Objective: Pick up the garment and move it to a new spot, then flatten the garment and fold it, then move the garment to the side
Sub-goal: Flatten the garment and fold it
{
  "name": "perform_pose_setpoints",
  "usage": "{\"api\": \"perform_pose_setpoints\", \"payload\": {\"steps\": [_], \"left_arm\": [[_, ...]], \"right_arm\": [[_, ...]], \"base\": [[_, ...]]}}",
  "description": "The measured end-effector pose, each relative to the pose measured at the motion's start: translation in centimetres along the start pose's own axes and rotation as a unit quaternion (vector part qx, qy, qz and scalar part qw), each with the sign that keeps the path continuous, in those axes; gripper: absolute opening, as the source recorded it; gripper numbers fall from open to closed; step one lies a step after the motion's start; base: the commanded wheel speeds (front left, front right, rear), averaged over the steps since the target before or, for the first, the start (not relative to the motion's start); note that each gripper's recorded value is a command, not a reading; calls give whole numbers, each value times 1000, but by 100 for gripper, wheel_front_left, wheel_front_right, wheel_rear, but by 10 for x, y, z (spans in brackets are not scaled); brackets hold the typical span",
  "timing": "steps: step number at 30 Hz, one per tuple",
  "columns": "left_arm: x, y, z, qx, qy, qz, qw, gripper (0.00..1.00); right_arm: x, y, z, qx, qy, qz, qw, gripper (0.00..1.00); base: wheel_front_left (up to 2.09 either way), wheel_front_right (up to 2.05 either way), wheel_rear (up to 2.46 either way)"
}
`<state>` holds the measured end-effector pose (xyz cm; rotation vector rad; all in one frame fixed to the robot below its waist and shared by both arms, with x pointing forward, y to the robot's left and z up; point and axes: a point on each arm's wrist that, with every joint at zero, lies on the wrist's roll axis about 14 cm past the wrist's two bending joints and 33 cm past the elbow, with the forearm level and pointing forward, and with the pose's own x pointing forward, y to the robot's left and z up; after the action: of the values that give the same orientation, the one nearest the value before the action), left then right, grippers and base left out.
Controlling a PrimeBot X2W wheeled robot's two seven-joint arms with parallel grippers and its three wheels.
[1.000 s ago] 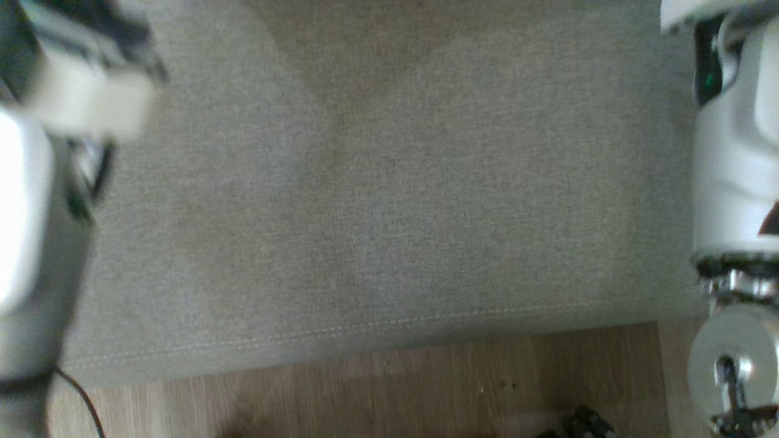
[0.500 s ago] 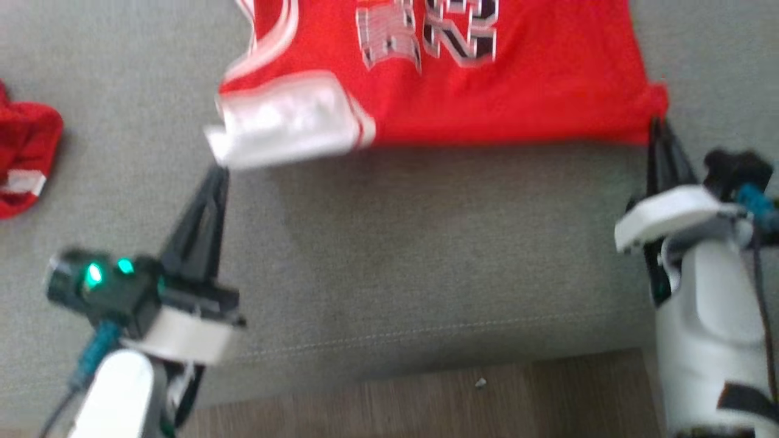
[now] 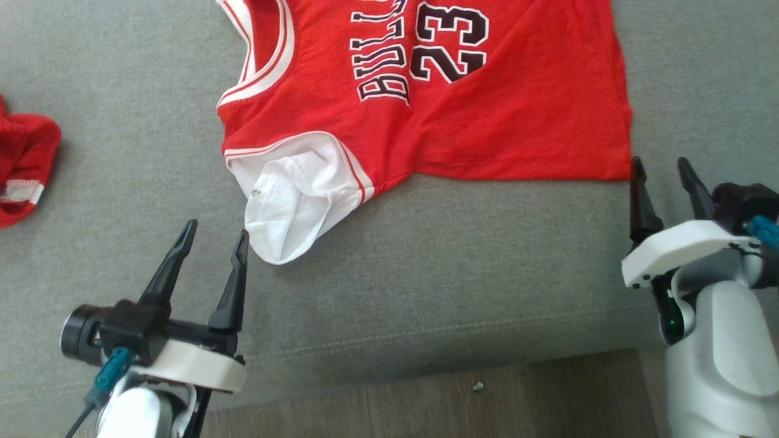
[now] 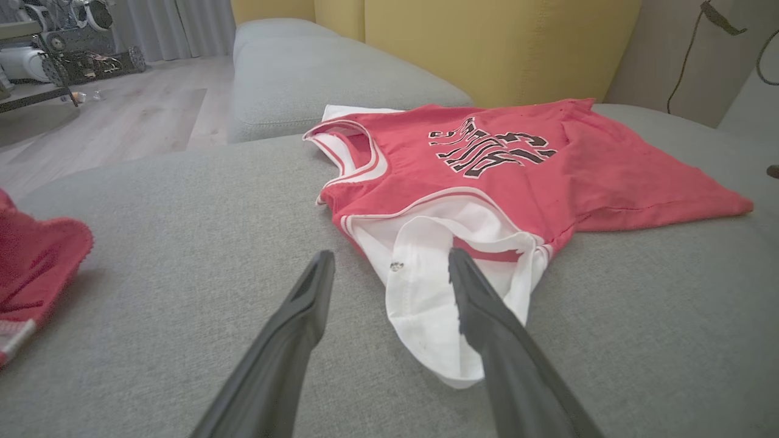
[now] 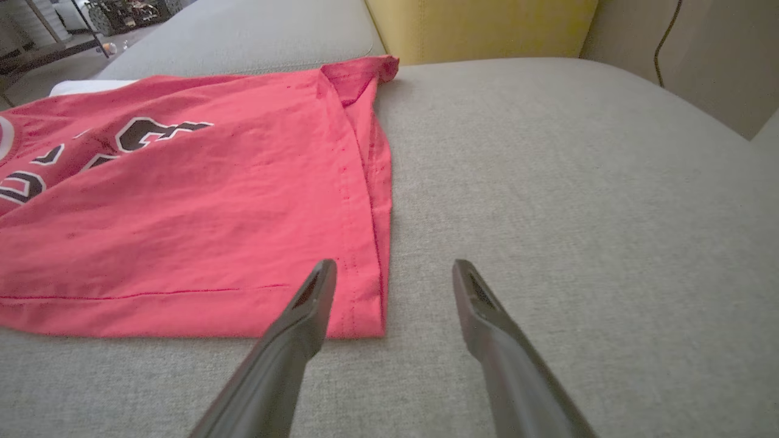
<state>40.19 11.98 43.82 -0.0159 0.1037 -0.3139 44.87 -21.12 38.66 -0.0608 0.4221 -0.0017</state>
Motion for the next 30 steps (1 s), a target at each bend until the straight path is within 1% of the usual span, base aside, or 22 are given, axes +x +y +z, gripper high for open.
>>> {"api": "perform_pose_setpoints", "payload": {"steps": [3, 6, 9, 12, 17, 21, 25, 29, 30], "left_arm": [[2, 7, -6, -3, 7, 18, 1000, 100], [2, 11, -23, -11, 34, 31, 999, 100], [2, 4, -45, -17, 69, 16, 997, 100], [6, 2, -59, -6, 91, 5, 996, 100], [26, 7, -49, 12, 76, 3, 997, 100], [36, -2, -47, 28, 75, -22, 997, 100], [37, -7, -63, 45, 104, -44, 993, 100], [42, -3, -73, 49, 127, -44, 990, 100], [45, -1, -72, 52, 126, -44, 990, 81]], "right_arm": [[5, 5, -8, 0, 21, 6, 1000, 100], [14, 10, -9, -3, 29, 12, 1000, 100], [22, 15, -4, -6, 24, 19, 1000, 100], [27, 18, -2, -6, 20, 22, 1000, 100], [24, 17, -8, 0, 23, 22, 999, 100], [21, 14, -12, 2, 26, 18, 999, 100], [18, 10, -15, 2, 29, 15, 999, 100], [17, 8, -17, 4, 28, 12, 1000, 100], [17, 8, -17, 5, 28, 12, 1000, 100]], "base": [[0, 0, 0], [0, 0, 0], [0, 0, 0], [0, 0, 0], [0, 0, 0], [0, 0, 0], [0, 0, 0], [0, 0, 0], [0, 0, 0]]}}
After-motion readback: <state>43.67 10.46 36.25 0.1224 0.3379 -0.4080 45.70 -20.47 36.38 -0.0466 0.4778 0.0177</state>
